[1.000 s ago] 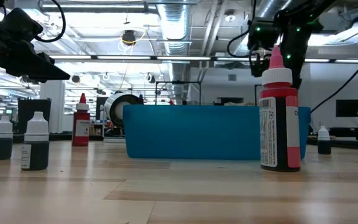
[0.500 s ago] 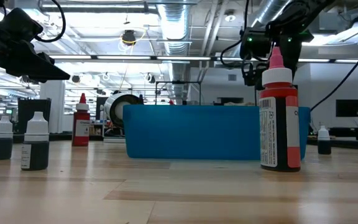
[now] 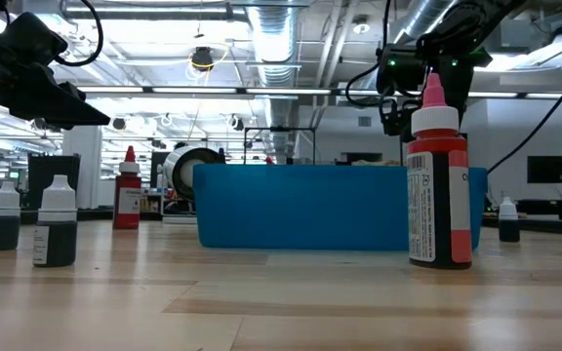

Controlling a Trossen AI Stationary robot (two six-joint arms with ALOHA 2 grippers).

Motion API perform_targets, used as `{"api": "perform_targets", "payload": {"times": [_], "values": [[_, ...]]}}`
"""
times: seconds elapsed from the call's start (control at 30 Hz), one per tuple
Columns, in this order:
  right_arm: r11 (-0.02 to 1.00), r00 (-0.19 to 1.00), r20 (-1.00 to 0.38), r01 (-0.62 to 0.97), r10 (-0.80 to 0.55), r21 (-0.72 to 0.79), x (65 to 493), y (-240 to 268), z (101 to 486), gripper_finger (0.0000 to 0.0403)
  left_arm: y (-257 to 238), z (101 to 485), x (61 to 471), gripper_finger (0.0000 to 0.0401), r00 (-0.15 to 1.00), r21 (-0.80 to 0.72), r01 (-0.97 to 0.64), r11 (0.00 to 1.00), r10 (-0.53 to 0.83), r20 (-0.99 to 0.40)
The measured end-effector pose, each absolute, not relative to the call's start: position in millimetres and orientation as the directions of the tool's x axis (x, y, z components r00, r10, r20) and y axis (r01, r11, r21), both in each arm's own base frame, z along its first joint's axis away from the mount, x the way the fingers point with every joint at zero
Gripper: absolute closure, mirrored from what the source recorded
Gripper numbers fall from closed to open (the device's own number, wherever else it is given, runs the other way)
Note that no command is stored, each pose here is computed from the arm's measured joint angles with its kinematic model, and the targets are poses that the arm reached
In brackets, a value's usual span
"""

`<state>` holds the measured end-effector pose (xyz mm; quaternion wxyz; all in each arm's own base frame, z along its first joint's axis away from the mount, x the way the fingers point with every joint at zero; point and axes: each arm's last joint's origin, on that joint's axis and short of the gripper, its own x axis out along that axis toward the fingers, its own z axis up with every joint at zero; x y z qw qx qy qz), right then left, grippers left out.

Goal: Pick & Place food coloring
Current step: Put the large green food coloring bottle into the blue bin

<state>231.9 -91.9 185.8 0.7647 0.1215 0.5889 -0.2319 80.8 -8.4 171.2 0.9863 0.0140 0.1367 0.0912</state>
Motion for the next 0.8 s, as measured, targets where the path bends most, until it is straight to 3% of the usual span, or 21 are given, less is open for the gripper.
{"api": "perform_targets", "payload": {"times": [0.4, 0.6, 0.8], "values": [[0.852, 0.185, -0.961, 0.518, -0.206, -0.083, 229.4, -91.0, 196.3, 0.0258, -8.3, 171.3, 80.8, 0.0279, 0.946, 0.052, -0.176, 0.983, 0.184, -0.267], [0.879, 0.184, -0.961, 0.467, -0.205, -0.098, 237.0, -93.3, 231.3, 0.0272, -8.4, 171.2, 80.8, 0.0279, 0.946, 0.052, -0.176, 0.983, 0.184, -0.267], [0.912, 0.290, -0.927, 0.395, -0.237, -0.110, 251.4, -93.6, 281.6, 0.0253, -8.4, 171.3, 80.8, 0.0279, 0.946, 0.052, -0.176, 0.983, 0.183, -0.267]]}}
